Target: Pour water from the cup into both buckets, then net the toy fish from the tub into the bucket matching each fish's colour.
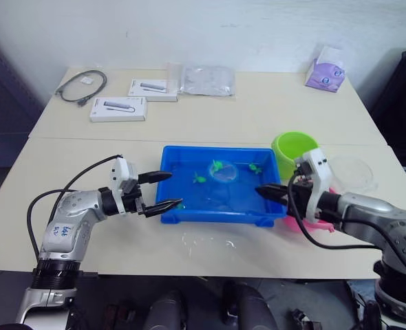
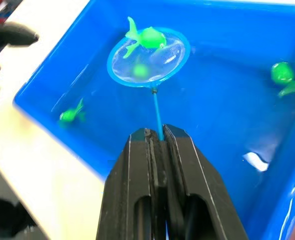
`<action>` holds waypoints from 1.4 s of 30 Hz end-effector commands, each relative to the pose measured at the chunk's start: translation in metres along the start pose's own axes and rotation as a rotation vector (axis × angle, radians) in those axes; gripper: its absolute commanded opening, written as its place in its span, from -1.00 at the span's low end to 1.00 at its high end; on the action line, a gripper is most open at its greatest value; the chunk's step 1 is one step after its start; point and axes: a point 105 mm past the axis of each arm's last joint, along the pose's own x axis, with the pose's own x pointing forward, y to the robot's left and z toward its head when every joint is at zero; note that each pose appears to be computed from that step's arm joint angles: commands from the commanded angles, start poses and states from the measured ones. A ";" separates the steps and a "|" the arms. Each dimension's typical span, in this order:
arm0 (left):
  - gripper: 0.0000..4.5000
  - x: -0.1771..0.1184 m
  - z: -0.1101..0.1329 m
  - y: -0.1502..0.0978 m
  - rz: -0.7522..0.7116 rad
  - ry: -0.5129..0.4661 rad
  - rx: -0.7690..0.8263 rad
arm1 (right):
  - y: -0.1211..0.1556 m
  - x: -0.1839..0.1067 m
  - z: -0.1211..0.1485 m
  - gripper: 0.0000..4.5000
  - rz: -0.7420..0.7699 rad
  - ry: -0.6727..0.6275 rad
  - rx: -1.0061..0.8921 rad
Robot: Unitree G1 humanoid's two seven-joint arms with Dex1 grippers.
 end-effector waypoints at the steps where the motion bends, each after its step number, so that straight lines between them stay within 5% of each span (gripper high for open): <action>1: 0.96 -0.005 0.014 0.000 -0.005 -0.036 0.048 | 0.009 -0.016 0.008 -1.00 0.016 -0.065 -0.081; 13: 0.96 0.010 0.032 0.004 -0.033 -0.105 0.054 | -0.012 -0.070 0.017 -1.00 -0.203 -0.264 -0.242; 25: 0.96 0.033 0.039 0.004 -0.083 -0.142 0.047 | -0.094 -0.122 0.035 -1.00 -0.618 -0.201 -0.447; 42: 0.96 0.039 0.050 0.003 -0.066 -0.188 0.040 | -0.130 -0.106 0.044 -1.00 -0.791 -0.037 -1.049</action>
